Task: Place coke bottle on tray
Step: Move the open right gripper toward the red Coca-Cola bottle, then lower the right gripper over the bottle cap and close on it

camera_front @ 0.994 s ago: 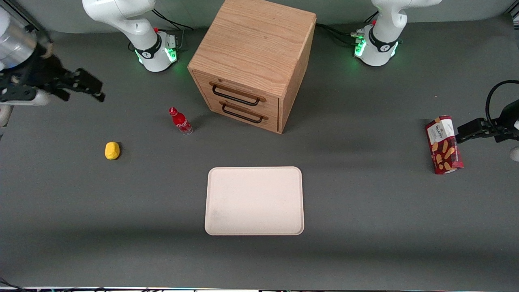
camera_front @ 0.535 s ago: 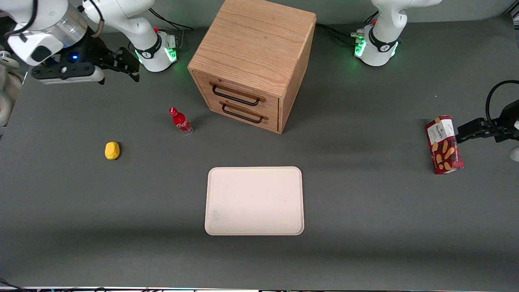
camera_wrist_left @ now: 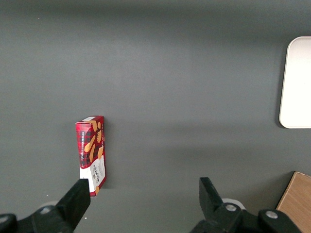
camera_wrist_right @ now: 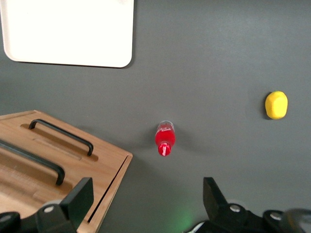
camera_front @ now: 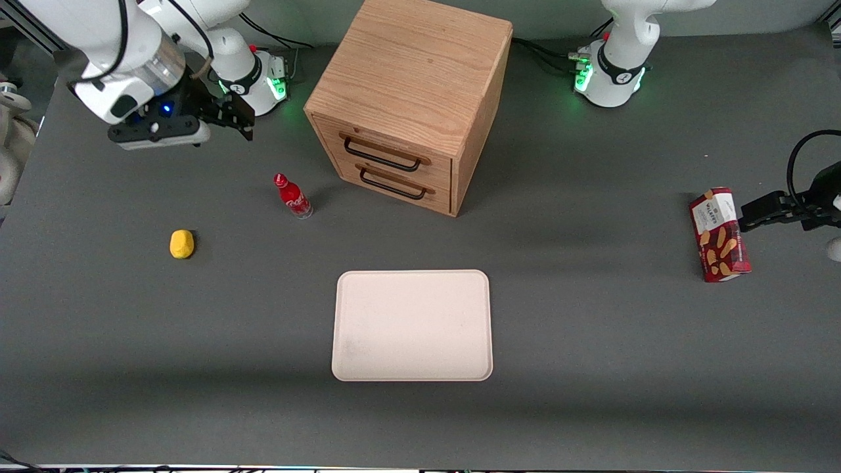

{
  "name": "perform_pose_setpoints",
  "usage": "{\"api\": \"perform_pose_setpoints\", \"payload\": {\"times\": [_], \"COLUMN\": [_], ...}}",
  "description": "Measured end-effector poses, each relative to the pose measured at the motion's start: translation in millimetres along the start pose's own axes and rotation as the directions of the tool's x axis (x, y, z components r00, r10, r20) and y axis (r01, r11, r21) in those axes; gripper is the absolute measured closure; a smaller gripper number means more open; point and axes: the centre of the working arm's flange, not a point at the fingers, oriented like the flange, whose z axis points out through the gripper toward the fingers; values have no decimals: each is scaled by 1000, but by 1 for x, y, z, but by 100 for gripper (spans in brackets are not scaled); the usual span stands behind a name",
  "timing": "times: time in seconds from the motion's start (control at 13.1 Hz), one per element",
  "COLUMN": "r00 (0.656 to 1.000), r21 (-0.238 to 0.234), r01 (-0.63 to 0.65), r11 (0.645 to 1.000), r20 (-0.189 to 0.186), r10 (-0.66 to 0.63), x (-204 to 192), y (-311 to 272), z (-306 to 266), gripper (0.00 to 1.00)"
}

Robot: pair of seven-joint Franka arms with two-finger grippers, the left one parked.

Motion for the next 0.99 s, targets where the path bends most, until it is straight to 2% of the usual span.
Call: {"api": "perform_pose_setpoints", "payload": {"times": [0.54, 0.99], "r00": [1000, 999], "r21": [9, 10], "r01": [-1, -4], "r11": [1000, 1000], "r20": [-28, -41], "r10": [2, 5], "x": [-8, -33], "y": [4, 15], "z": [115, 201], "gripper": [0, 0]}}
